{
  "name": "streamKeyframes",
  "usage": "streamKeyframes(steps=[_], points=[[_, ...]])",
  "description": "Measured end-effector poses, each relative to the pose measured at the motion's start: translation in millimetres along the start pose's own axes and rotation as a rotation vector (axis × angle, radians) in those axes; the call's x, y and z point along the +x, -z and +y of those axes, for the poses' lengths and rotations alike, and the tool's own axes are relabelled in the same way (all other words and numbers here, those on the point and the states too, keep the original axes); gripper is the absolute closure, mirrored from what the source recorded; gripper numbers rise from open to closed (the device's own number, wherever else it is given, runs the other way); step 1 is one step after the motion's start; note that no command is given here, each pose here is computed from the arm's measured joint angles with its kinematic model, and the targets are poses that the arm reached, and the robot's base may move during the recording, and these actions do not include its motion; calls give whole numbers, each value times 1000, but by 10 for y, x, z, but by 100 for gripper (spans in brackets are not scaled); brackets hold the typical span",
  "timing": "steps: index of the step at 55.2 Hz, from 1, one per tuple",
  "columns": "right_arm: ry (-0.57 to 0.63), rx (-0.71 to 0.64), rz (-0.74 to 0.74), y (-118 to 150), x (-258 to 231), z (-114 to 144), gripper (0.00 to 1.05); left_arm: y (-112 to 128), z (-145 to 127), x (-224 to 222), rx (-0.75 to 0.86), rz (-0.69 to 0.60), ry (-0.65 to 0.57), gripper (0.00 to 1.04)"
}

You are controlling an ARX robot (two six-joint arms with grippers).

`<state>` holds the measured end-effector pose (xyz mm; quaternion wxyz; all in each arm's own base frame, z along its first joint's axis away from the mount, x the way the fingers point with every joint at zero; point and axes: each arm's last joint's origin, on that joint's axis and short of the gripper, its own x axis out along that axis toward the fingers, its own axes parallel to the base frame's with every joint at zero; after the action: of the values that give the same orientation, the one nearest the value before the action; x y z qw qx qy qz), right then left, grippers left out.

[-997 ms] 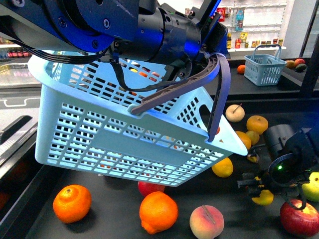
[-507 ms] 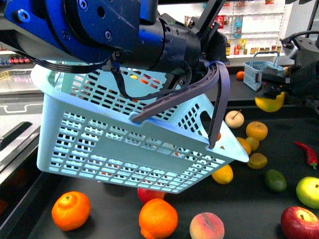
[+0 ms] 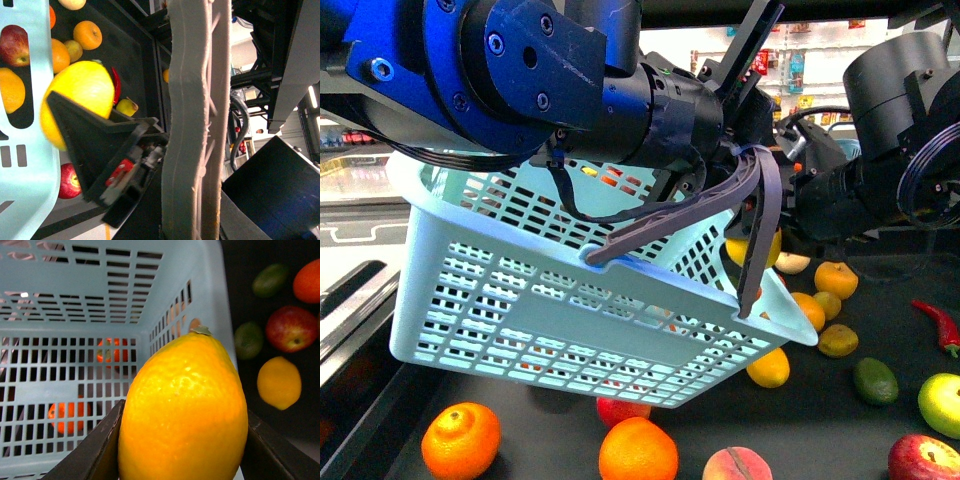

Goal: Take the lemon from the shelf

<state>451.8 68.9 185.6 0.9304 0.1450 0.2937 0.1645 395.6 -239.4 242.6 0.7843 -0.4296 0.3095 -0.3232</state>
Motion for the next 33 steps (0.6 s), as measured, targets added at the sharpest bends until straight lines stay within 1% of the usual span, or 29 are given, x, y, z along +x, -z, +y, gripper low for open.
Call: streamKeyframes(steps=[3, 5, 7, 13, 18, 22, 27, 29, 33], points=[[-6, 5, 11, 35, 24, 12, 45, 2, -1, 1, 0, 4, 2, 95], [-7, 7, 18, 63, 39, 19, 38, 5, -3, 1, -1, 7, 4, 95], [-9, 6, 20, 73, 45, 28, 34, 5, -3, 1, -1, 7, 4, 95], [-14, 5, 22, 81, 50, 33, 19, 3, -2, 1, -2, 5, 3, 95], [20, 0, 11, 67, 39, -14, 6, 4, -2, 1, -1, 4, 3, 95], [117, -53, -33, 19, 12, -119, 8, 4, -1, 1, -4, 4, 1, 95], [203, -101, -70, -40, -38, -272, 7, 2, 0, 1, -1, 2, 0, 95], [256, -122, -94, -80, -76, -376, 7, 0, 1, 0, 0, 0, -1, 95], [310, -129, -111, -128, -148, -559, 7, 1, 1, 0, -2, 1, -1, 95]])
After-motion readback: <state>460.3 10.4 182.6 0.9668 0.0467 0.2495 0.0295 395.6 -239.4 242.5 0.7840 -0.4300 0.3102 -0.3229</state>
